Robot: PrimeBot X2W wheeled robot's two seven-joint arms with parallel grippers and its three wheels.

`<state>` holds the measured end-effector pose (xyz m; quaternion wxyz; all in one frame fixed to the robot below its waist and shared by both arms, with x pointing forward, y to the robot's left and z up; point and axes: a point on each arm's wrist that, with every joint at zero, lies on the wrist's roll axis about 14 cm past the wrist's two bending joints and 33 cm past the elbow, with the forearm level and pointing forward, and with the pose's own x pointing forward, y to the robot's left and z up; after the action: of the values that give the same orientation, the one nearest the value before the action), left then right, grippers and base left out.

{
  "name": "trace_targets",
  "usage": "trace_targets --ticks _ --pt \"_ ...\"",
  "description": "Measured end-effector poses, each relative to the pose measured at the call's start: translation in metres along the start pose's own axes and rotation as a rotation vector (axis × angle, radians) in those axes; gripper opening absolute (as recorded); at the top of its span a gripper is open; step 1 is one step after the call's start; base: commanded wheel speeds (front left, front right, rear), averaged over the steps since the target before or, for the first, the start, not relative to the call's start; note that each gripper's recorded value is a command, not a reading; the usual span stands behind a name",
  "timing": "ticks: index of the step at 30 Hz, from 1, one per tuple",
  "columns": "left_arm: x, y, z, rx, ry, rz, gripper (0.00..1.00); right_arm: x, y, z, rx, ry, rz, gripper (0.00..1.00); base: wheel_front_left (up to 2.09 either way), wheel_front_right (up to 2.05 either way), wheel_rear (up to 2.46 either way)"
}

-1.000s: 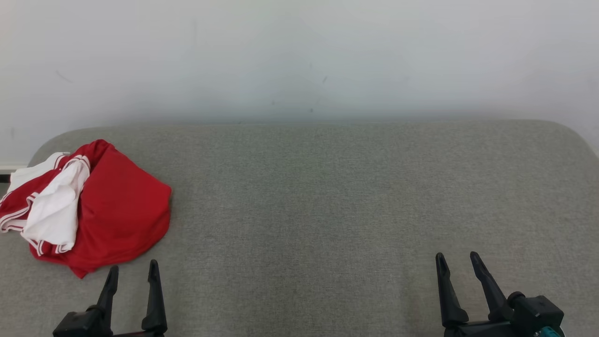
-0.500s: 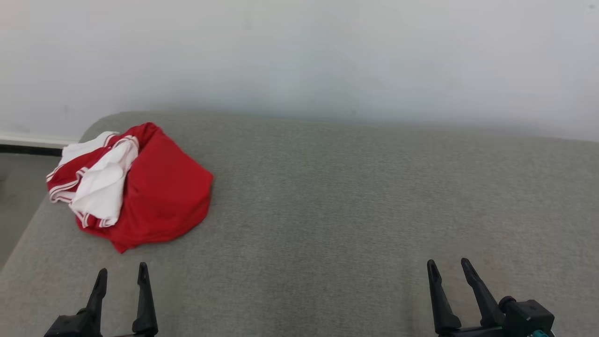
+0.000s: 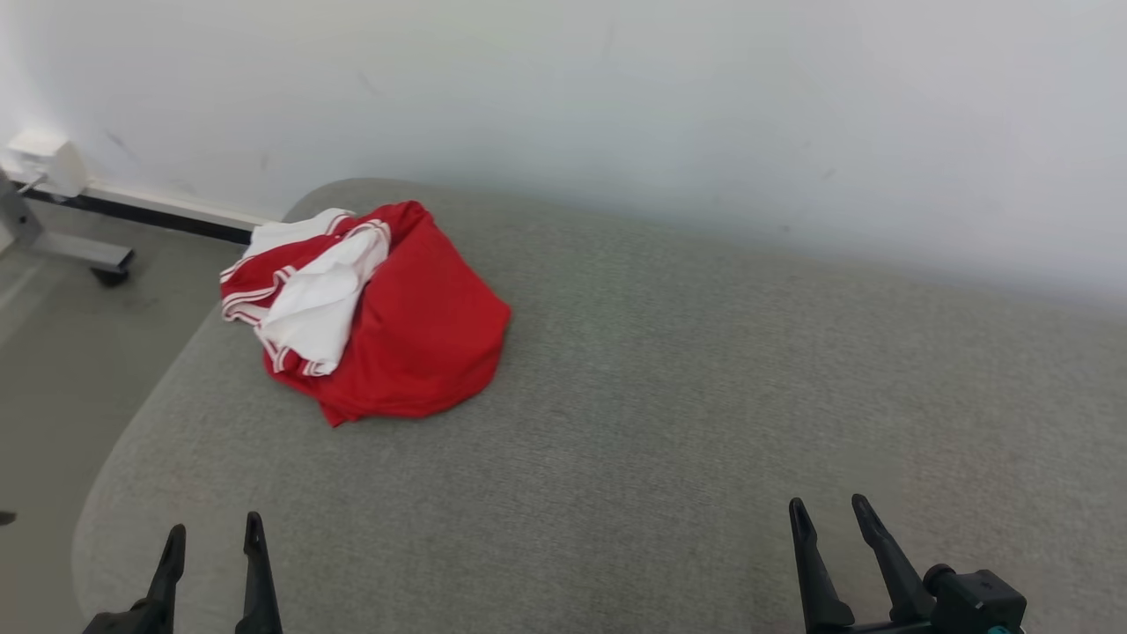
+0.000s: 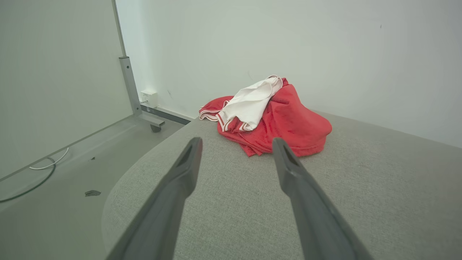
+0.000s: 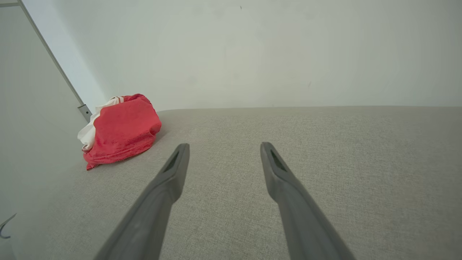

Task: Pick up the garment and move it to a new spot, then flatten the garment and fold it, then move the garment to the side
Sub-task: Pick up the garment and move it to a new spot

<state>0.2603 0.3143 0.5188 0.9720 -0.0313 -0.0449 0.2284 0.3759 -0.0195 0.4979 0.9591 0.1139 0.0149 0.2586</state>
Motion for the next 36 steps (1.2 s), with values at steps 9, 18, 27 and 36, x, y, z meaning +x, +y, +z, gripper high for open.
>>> trace_targets --ticks 9,18,27,36 --pt "-0.019 0.032 0.003 0.005 -0.003 0.095 1.00 0.014 0.026 -0.008 0.006 0.020 0.087 1.00 0.00 0.00 0.00" --pt "-0.031 0.049 0.002 0.007 0.003 0.148 1.00 0.020 0.040 -0.013 0.007 0.034 0.131 1.00 0.00 0.00 0.00" --pt "-0.013 0.044 0.008 0.021 -0.012 0.121 1.00 0.024 0.034 -0.014 0.002 0.036 0.120 1.00 0.00 0.00 0.00" --pt "0.064 0.021 0.071 0.049 -0.177 0.024 1.00 0.035 0.006 -0.003 -0.046 0.016 0.057 1.00 0.00 0.00 0.00"
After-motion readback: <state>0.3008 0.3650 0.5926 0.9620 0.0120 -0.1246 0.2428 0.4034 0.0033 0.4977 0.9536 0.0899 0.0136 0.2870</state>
